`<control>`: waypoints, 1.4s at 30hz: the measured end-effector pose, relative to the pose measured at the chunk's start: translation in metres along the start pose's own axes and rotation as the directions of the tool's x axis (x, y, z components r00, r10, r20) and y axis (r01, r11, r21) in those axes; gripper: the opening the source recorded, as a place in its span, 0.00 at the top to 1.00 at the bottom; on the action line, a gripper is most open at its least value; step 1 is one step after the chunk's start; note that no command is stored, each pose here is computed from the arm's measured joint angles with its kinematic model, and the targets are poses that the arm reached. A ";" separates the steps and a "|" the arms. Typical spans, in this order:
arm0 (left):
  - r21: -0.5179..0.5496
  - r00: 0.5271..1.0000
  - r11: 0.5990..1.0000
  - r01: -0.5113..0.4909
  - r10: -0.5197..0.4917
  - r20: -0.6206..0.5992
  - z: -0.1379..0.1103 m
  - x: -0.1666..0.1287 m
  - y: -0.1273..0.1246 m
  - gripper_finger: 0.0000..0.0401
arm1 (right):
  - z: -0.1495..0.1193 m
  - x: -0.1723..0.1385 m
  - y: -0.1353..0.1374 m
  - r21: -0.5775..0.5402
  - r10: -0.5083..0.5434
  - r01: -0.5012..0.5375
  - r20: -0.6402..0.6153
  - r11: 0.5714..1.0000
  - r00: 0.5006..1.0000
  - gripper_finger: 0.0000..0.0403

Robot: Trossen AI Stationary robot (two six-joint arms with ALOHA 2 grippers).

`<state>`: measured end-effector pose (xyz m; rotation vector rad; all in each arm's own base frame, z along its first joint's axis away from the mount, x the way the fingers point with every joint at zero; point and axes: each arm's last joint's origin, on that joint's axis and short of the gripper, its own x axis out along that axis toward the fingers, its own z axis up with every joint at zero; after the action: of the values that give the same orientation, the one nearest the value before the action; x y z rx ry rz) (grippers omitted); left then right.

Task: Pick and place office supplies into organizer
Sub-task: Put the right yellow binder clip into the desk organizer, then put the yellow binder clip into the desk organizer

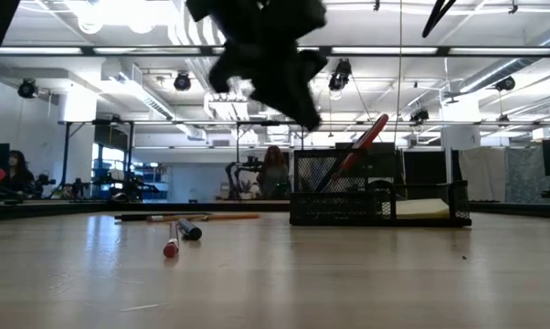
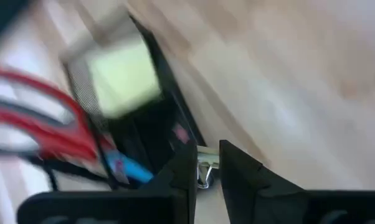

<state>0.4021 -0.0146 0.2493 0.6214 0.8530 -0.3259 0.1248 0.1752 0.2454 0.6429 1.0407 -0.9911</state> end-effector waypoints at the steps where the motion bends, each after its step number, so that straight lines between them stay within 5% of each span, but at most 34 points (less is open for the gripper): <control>1: -0.018 1.000 1.000 -0.019 0.019 0.024 0.003 0.002 0.002 0.91 | 0.000 0.000 0.000 0.000 0.000 0.000 0.000 1.000 1.000 0.81; 6: -0.181 0.999 0.983 -0.034 0.032 -0.016 -0.004 0.034 0.008 0.91 | 0.000 0.000 0.000 -0.002 0.000 0.000 0.002 1.000 1.000 0.81; 15: -0.301 0.973 0.938 -0.172 0.113 -0.203 -0.018 0.077 0.014 0.81 | 0.000 0.000 0.000 -0.002 -0.001 0.001 -0.004 1.000 1.000 0.81; 19: -0.329 0.973 0.933 -0.146 0.076 -0.216 -0.016 0.071 0.010 0.74 | 0.000 0.000 0.000 0.002 0.001 -0.001 -0.008 1.000 1.000 0.81; 26: -0.499 0.942 0.846 -0.188 0.012 -0.335 -0.018 0.012 0.007 0.63 | 0.000 0.001 0.000 -0.016 -0.002 0.002 -0.006 1.000 1.000 0.81; 30: -0.621 0.890 0.716 -0.320 0.001 -0.457 -0.040 -0.022 0.007 0.63 | 0.000 0.001 -0.001 -0.020 -0.005 0.005 0.002 1.000 1.000 0.81; 35: -0.793 0.843 0.413 -0.448 -0.100 -0.529 -0.093 -0.037 0.024 0.63 | 0.000 0.002 -0.001 -0.022 -0.006 0.007 0.005 1.000 1.000 0.81; 38: -0.889 0.873 0.264 -0.374 -0.224 -0.434 -0.117 -0.037 0.030 0.63 | 0.000 0.002 -0.001 -0.021 -0.005 0.005 0.002 1.000 1.000 0.81; 40: -0.928 0.886 0.228 -0.296 -0.298 -0.355 -0.126 -0.033 0.028 0.63 | 0.000 0.002 -0.001 -0.021 -0.007 0.007 -0.001 1.000 1.000 0.81; 42: -0.935 0.875 0.239 -0.261 -0.352 -0.333 -0.133 -0.023 0.022 0.63 | 0.000 0.002 -0.001 -0.020 -0.007 0.007 -0.002 1.000 1.000 0.81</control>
<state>0.3190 0.0869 0.2093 -0.6167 1.3713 0.4021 0.1241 0.1744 0.2440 0.6242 1.0543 -0.9847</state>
